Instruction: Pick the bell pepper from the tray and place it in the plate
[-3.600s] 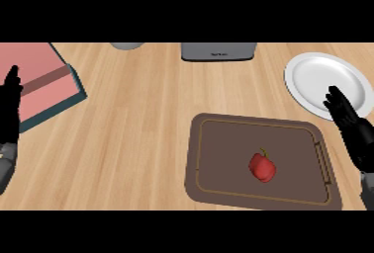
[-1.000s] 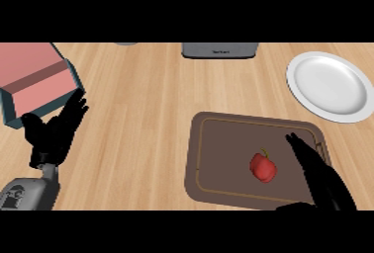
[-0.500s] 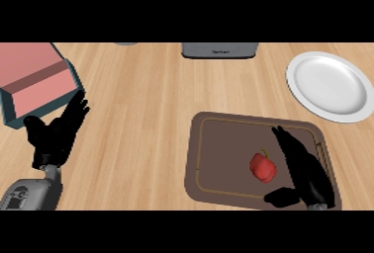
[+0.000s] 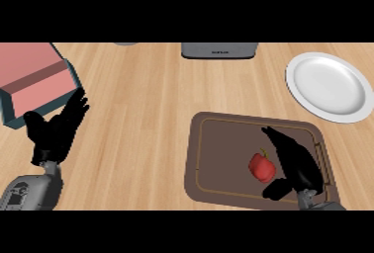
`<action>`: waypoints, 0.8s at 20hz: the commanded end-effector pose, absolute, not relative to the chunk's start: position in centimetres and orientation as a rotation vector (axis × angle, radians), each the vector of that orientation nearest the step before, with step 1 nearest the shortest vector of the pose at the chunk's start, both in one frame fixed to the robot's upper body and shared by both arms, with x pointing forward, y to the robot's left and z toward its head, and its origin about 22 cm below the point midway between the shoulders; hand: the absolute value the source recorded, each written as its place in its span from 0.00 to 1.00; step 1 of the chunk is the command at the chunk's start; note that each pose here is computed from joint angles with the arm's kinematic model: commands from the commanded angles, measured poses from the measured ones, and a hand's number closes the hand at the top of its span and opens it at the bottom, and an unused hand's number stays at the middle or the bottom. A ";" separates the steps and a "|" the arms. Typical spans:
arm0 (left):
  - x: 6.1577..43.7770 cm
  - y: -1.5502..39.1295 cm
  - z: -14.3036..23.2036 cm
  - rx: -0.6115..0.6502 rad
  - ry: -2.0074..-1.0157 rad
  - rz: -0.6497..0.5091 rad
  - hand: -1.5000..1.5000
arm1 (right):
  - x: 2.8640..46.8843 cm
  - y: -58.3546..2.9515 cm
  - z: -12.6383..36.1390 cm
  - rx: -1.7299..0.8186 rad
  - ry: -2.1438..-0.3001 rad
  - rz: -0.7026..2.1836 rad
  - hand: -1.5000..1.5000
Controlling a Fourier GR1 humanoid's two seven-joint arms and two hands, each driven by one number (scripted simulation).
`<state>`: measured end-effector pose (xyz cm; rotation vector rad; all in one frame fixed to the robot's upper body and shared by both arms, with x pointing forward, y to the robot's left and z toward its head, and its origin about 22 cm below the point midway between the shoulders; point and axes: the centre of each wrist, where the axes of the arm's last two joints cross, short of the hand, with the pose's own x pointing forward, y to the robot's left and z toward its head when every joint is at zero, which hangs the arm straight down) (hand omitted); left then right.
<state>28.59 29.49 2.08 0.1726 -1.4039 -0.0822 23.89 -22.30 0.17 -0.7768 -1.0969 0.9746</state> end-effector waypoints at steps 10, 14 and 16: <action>29.0 29.1 3.5 0.165 -1.408 -0.068 0.50 | 23.5 -18.9 -1.9 -0.693 -1.200 1.017 1.00; 29.4 28.3 2.2 0.173 -1.405 -0.100 0.50 | 26.9 -17.7 -1.7 -0.622 -1.257 1.131 1.00; 28.8 27.9 1.4 0.158 -1.428 -0.081 0.50 | 28.3 -19.5 0.0 -0.515 -1.297 1.204 1.00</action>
